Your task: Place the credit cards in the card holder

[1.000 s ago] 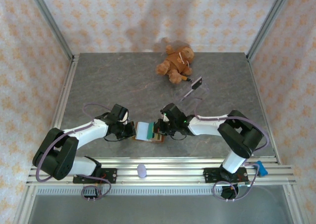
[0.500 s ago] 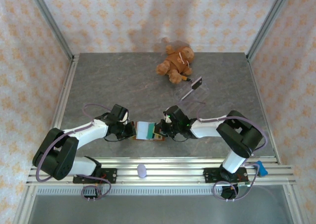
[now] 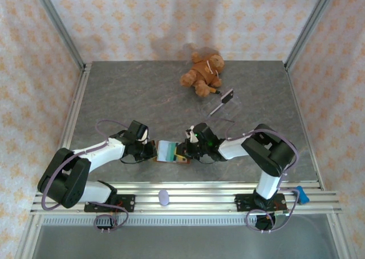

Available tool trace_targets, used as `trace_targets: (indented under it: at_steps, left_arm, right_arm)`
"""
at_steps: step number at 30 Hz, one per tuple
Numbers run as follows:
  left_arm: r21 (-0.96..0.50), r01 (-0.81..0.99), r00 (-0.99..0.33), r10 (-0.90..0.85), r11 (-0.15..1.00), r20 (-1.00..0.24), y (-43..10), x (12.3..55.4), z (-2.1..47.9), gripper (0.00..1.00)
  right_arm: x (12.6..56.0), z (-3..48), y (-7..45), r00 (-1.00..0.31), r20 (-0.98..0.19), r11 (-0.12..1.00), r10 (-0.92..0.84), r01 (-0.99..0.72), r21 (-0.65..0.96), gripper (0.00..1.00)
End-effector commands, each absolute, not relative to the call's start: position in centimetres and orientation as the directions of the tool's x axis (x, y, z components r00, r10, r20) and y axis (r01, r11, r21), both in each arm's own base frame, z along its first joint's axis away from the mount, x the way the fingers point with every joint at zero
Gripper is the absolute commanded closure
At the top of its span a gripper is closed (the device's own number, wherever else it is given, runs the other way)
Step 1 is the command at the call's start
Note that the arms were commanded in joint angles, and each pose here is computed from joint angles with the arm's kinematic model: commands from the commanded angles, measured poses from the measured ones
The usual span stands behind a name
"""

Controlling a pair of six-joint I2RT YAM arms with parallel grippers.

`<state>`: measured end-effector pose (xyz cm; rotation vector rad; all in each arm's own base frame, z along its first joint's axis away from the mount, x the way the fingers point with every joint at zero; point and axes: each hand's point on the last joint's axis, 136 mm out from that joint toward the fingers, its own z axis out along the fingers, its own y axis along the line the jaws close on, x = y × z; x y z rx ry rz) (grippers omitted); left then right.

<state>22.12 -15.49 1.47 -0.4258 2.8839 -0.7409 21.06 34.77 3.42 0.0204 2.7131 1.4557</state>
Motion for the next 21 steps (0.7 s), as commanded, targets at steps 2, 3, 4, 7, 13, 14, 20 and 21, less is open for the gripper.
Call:
trace_targets:
  at_steps: [2, 3, 4, 7, 13, 14, 20, 21]
  left_arm:
    - [-0.410, -0.275, -0.951, -0.309, 0.869, -0.017, -14.1, 20.7, -0.5, 1.00]
    - [-0.410, -0.277, -0.950, -0.312, 0.869, -0.018, -14.1, 20.8, -0.5, 1.00]
    - [-0.410, -0.278, -0.950, -0.312, 0.869, -0.018, -14.1, 20.7, -0.5, 1.00]
    - [-0.409, -0.274, -0.951, -0.309, 0.870, -0.020, -14.1, 20.8, -0.5, 1.00]
    - [-0.411, -0.273, -0.951, -0.308, 0.870, -0.020, -14.1, 20.8, -0.4, 1.00]
    - [-0.411, -0.273, -0.951, -0.308, 0.870, -0.019, -14.1, 20.8, -0.5, 1.00]
    - [-0.415, -0.270, -0.953, -0.304, 0.869, -0.017, -14.3, 20.9, -0.5, 1.00]
    - [-0.415, -0.271, -0.952, -0.304, 0.869, -0.016, -14.3, 20.9, -0.5, 1.00]
  right_arm:
    - [20.3, 2.3, 34.0, -0.999, -0.039, 0.610, 0.007, -0.026, 0.792, 0.75]
    - [20.4, 2.1, 33.5, -0.999, -0.051, 0.639, 0.008, -0.034, 0.769, 0.73]
    - [20.4, 2.0, 33.1, -0.998, -0.056, 0.657, 0.009, -0.037, 0.753, 0.72]
    - [20.5, 2.0, 32.0, -0.997, -0.076, 0.711, 0.007, -0.048, 0.701, 0.70]
    - [20.7, 2.2, 31.7, -0.997, -0.083, 0.743, -0.007, -0.060, 0.666, 0.75]
    - [20.7, 2.3, 31.7, -0.996, -0.084, 0.743, -0.006, -0.061, 0.667, 0.80]
    - [21.1, 2.4, 32.5, -0.996, -0.088, 0.737, -0.015, -0.070, 0.672, 0.90]
    - [21.1, 2.4, 32.6, -0.996, -0.092, 0.740, -0.017, -0.074, 0.668, 0.90]
